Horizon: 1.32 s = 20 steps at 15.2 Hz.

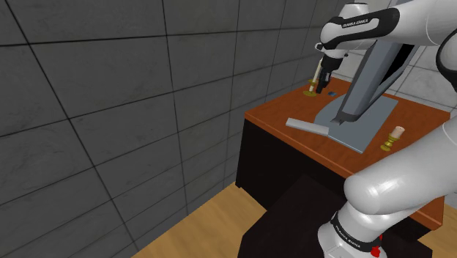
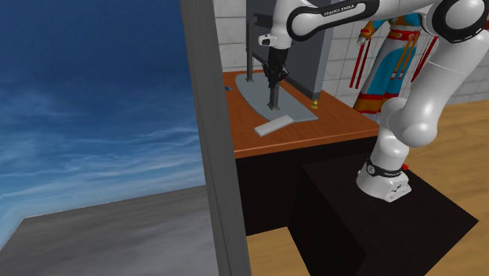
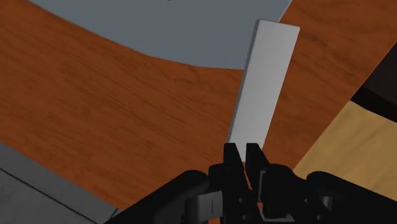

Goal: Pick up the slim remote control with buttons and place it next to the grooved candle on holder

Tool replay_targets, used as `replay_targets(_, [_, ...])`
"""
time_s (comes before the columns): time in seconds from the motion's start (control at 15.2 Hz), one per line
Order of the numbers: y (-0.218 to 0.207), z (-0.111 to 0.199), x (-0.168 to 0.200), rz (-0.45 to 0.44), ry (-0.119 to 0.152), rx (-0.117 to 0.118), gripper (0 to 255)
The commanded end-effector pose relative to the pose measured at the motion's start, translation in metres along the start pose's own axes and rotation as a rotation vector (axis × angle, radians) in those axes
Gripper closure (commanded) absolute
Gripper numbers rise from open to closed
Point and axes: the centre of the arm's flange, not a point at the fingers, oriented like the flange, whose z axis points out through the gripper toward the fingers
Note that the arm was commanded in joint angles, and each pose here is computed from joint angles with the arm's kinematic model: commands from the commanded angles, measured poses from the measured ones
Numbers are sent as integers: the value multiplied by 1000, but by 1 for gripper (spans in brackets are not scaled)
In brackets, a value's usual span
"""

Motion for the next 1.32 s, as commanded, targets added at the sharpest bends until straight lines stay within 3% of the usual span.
replay_targets(0.0, [-23, 27, -32, 46, 7, 57, 255])
replay_targets(0.07, [-28, 43, -38, 46, 7, 57, 255])
replay_targets(0.26, [-10, 31, -51, 47, 8, 57, 255])
replay_targets(0.33, [1, 0, -1, -47, -2, -6, 255])
replay_targets(0.4, [1, 0, -1, -47, -2, -6, 0])
replay_targets(1.19, [-66, 149, 20, -16, -113, -73, 0])
replay_targets(1.25, [-67, 151, 20, -15, -115, -74, 0])
